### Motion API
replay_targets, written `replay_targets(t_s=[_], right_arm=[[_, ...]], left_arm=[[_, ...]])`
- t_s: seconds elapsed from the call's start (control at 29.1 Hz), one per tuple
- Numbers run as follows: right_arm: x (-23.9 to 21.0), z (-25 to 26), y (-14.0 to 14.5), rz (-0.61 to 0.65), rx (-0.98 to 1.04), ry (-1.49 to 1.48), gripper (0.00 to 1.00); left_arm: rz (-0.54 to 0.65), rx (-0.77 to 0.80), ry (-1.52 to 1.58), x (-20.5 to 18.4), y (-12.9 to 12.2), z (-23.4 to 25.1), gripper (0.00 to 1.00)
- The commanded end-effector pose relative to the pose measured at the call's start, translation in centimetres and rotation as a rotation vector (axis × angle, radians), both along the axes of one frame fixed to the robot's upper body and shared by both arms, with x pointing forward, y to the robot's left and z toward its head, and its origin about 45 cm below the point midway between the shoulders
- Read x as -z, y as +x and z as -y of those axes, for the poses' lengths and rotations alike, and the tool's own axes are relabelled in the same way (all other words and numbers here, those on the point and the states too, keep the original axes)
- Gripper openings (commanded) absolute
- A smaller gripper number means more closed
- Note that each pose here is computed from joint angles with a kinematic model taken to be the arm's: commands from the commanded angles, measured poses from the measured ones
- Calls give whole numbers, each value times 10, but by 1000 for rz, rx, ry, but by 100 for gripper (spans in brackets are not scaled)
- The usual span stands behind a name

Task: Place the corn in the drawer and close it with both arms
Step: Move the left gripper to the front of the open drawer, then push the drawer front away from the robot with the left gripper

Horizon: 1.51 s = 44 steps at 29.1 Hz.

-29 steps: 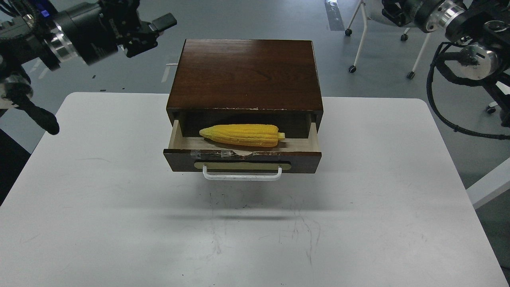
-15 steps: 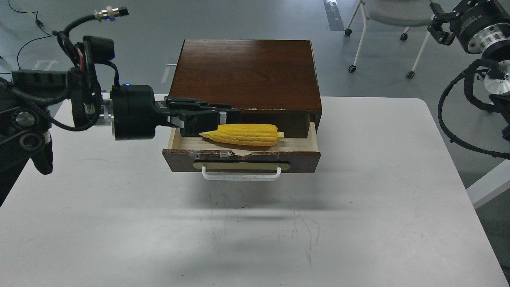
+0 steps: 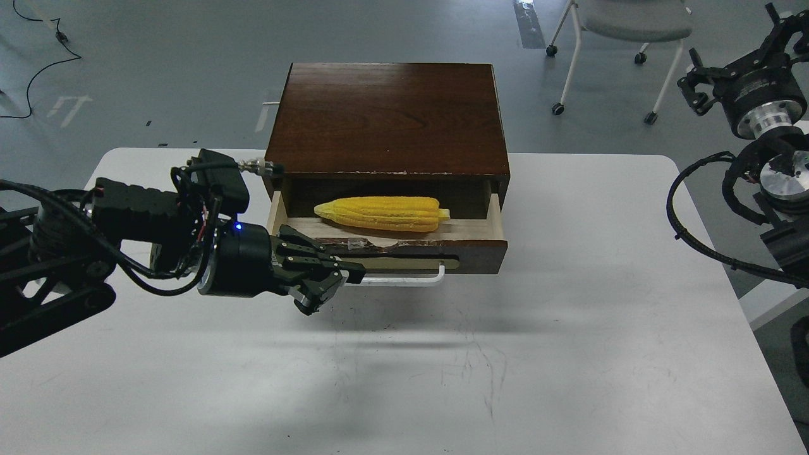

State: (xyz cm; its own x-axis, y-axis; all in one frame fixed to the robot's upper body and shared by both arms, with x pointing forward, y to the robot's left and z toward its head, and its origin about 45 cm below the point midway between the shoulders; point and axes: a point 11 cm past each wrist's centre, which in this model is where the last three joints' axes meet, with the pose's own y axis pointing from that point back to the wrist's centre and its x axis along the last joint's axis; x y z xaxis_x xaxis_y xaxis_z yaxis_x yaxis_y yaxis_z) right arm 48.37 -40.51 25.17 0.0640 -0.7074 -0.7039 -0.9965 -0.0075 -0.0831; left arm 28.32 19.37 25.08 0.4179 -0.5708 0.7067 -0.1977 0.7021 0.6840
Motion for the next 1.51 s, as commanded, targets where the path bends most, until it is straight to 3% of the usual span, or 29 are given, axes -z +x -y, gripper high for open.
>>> replay_targets(t_s=[0.0, 0.38, 1.48], right_arm=[[6, -1, -3, -6, 0, 8, 100], [7, 1, -3, -6, 6, 2, 100], [6, 0, -3, -6, 0, -10, 100]], left_arm=[[18, 20, 88, 18, -3, -11, 0], [127, 24, 157, 8, 14, -20, 0], [119, 25, 153, 9, 11, -20, 0]])
